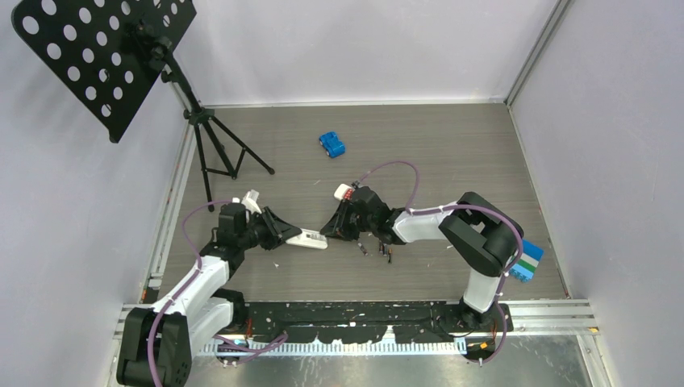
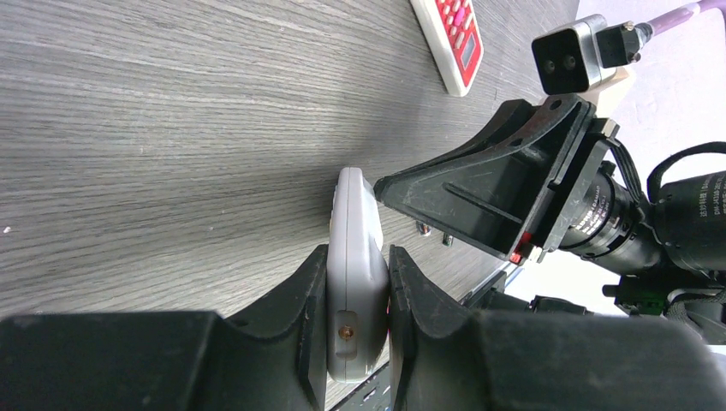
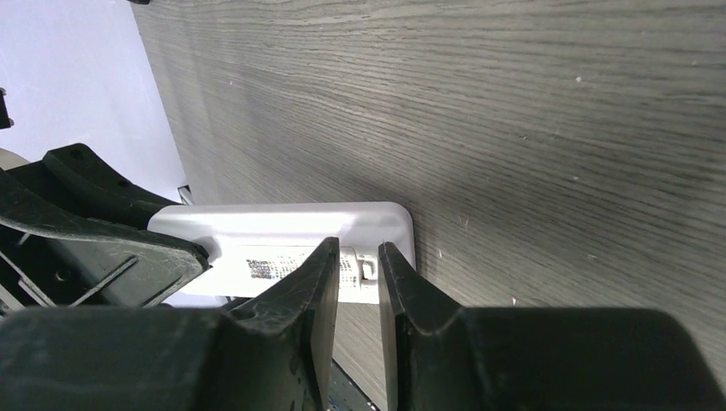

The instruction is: Load the batteries into the remote control

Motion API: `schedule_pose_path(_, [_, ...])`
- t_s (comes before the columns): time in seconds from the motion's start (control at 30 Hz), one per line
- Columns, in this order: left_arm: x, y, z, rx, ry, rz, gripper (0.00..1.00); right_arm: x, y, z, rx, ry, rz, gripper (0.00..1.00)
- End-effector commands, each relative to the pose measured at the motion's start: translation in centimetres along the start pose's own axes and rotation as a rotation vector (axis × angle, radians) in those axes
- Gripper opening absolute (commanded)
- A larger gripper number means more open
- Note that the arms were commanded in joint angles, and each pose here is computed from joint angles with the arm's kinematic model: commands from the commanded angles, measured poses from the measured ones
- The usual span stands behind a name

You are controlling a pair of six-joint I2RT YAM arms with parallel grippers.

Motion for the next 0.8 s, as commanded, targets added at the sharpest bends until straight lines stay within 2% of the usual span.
schedule_pose_path(0.0, [0.21,2.27,-1.23,-0.016,0.037,0.144,0.00,-0.53,2.38,-1.22,-0.060,0.028,0.085,0.24])
schedule_pose_path(0.13, [0.28,2.45,-1.29,-0.023,0.043,0.159,0.00,-0.34,2.45,-1.38,-0.066,0.031,0.085,0.19])
schedule_pose_path(0.3, [0.26,2.55,-1.28,-0.031,0.042,0.176,0.00,-0.48,2.51,-1.54,-0.082,0.027,0.065,0.19])
schedule_pose_path(0.37, [0.23,2.61,-1.28,-0.036,0.041,0.189,0.00,-0.58,2.56,-1.61,-0.095,0.025,0.049,0.21])
schedule_pose_path(0.53, [0.21,2.66,-1.34,-0.040,0.043,0.192,0.00,-0.67,2.07,-1.59,-0.114,0.008,-0.002,0.32])
schedule_pose_path(0.77, [0.15,2.76,-1.43,-0.040,0.048,0.200,0.00,-1.00,2.28,-1.16,-0.162,-0.028,-0.034,0.34])
Point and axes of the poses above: each gripper's point midway between its finger pads, its own x axis out along the fingers, its own y axis along the line the jaws close on, z = x × y, the point moved 10 cm from there along -x, back along the fingers, and after that the axes turned 1 degree about -x, right-handed, at the moved point
